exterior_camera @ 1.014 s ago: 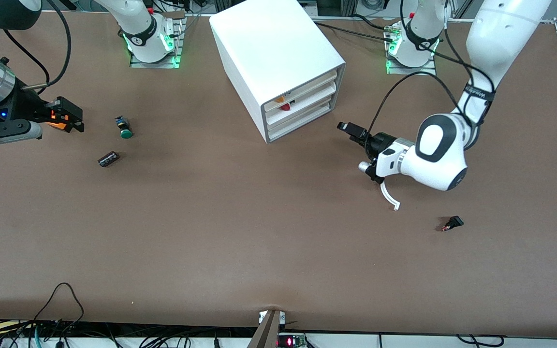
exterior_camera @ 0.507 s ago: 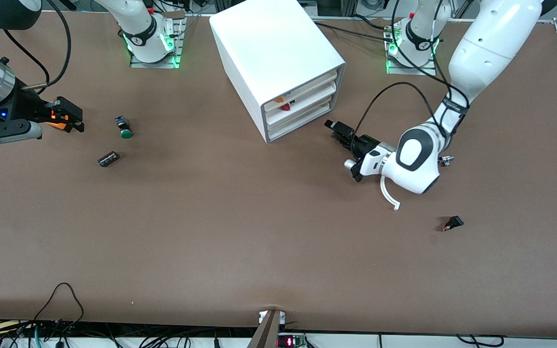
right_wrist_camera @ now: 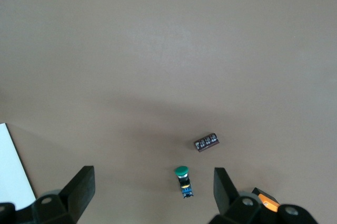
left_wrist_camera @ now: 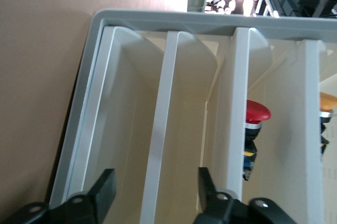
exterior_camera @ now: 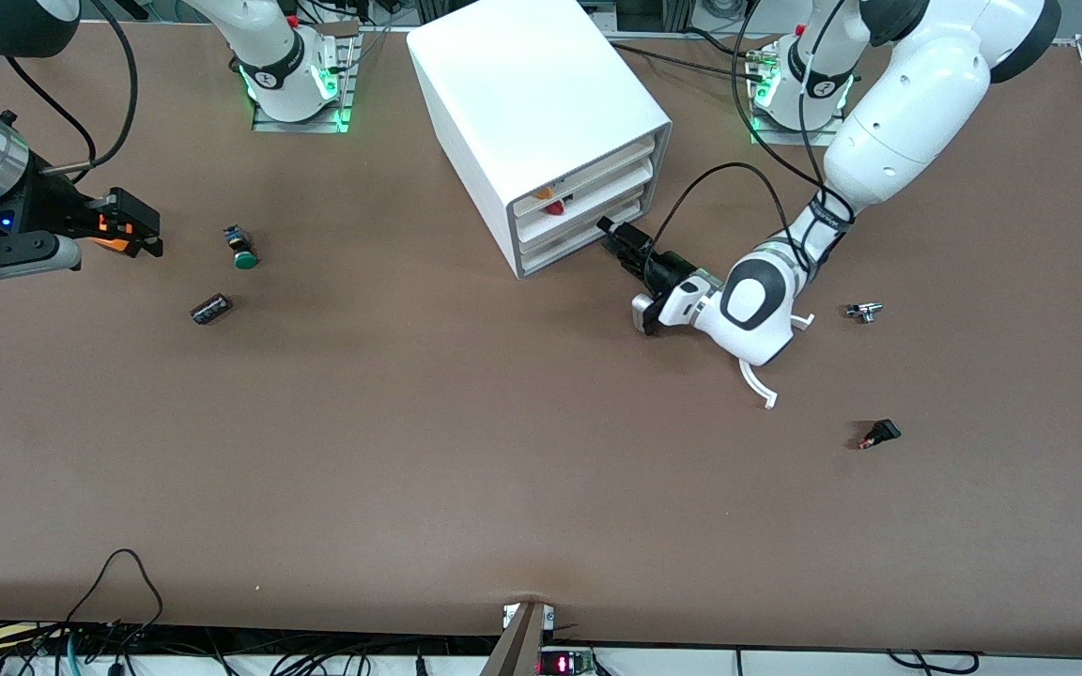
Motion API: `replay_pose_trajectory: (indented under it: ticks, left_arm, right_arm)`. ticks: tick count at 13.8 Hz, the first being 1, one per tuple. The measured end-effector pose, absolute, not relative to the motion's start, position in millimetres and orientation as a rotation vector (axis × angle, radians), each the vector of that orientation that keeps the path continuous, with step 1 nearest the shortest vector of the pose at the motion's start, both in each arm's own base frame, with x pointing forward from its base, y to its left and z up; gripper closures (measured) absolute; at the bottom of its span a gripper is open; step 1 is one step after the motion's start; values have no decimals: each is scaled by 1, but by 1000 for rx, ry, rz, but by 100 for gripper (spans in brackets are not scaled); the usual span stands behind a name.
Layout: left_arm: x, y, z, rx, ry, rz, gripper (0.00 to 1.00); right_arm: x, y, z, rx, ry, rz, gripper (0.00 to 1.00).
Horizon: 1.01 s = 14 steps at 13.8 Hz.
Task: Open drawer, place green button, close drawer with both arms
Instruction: 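Hook the left gripper on the lowest drawer front, then pull the drawer open with the left gripper while the right gripper reaches the button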
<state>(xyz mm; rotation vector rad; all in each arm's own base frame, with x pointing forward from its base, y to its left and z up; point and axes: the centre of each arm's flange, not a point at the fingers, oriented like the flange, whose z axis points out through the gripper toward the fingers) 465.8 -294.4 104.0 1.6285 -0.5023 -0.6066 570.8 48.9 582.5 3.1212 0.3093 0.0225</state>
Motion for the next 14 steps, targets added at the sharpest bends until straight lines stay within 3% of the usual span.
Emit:
replay_pose_trajectory:
  ticks: [8, 11, 14]
  left_arm:
    - [433, -343, 87, 1530, -475, -591, 45]
    - [430, -347, 87, 1526, -481, -593, 74]
    - [433, -345, 86, 1528, -463, -580, 81]
  right_arm:
    - [573, 55, 583, 3125, 324, 43, 0]
    - [584, 57, 565, 3124, 323, 22, 0]
    - [594, 57, 540, 3121, 319, -30, 0]
